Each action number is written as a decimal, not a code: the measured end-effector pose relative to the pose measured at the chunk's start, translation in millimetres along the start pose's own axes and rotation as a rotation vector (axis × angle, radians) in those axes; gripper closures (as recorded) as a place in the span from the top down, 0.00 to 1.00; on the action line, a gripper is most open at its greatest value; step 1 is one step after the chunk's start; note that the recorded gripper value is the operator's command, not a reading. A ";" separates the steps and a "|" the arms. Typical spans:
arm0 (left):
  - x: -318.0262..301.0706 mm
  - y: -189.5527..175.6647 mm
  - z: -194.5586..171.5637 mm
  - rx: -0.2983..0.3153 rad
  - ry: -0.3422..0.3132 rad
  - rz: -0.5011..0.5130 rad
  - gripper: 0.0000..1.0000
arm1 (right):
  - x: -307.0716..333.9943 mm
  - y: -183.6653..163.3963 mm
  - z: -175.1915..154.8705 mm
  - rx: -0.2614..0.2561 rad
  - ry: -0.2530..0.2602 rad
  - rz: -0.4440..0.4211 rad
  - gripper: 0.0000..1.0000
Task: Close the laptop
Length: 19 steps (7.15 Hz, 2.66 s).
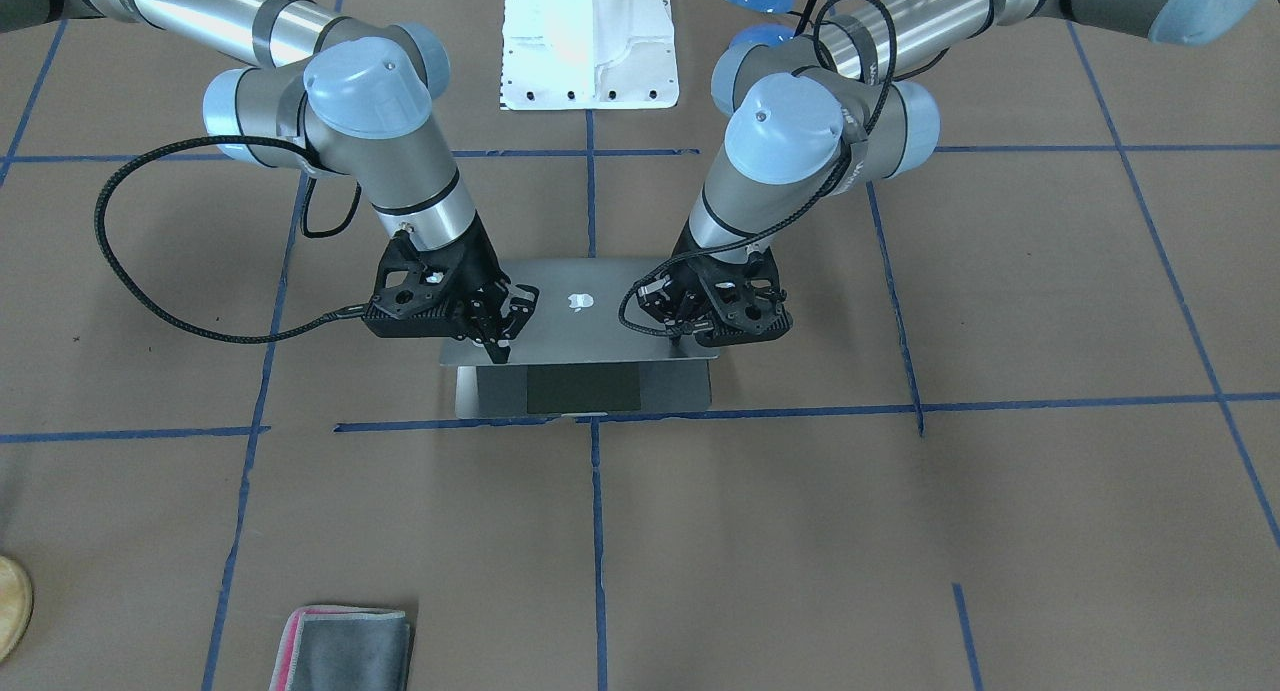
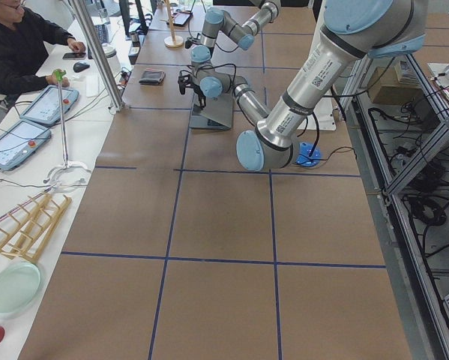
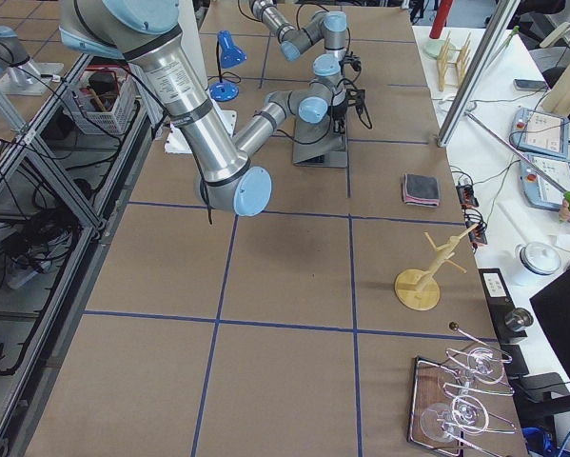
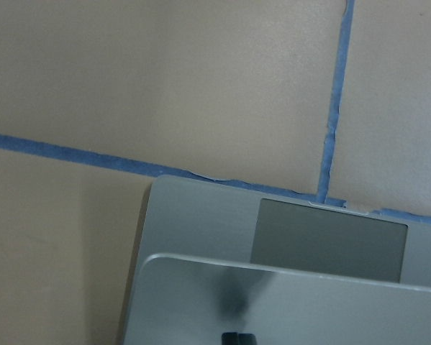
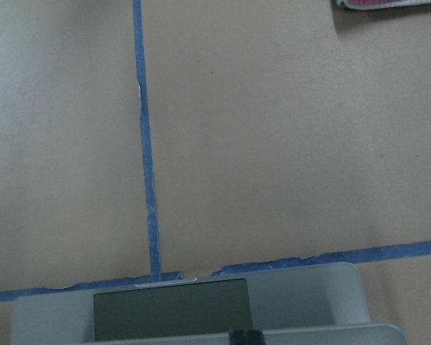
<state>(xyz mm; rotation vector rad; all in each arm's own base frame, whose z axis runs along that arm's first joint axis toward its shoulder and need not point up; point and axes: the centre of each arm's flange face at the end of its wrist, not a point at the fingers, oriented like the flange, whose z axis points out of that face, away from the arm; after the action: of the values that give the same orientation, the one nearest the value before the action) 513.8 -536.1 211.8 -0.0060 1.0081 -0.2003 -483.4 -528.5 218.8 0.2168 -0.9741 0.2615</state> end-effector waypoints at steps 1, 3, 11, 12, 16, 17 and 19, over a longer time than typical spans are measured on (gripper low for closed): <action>-2.0 -5.5 10.1 0.001 0.002 0.002 0.00 | -0.3 -8.6 -2.2 -0.008 -0.003 0.003 0.00; -8.1 -16.2 30.3 0.002 -0.001 0.002 0.00 | 4.0 -24.0 -9.9 -0.017 -0.010 -0.001 0.00; -21.4 -35.4 55.7 0.001 -0.017 -0.005 0.94 | 15.9 -54.9 -37.1 -0.053 -0.047 0.001 0.92; -25.0 -49.4 38.8 0.011 -0.003 -0.005 1.00 | 20.4 -59.8 -44.3 -0.070 -0.058 0.008 1.00; -135.4 -115.8 -67.5 -0.024 0.056 0.010 1.00 | 108.0 -50.9 -84.4 -0.104 -0.042 -0.007 1.00; -178.1 -126.5 -93.2 -0.011 0.056 0.058 1.00 | 146.3 -37.8 -92.7 -0.119 -0.001 -0.053 1.00; -275.5 -131.5 -130.5 0.033 0.021 0.164 1.00 | 258.7 -9.0 -113.5 -0.152 0.101 -0.195 1.00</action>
<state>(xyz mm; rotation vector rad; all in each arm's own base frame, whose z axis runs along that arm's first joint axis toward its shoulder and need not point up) 240.2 -607.1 386.0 0.1088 1.0213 -0.0677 -253.1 -472.1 372.7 0.1568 -0.8619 0.0189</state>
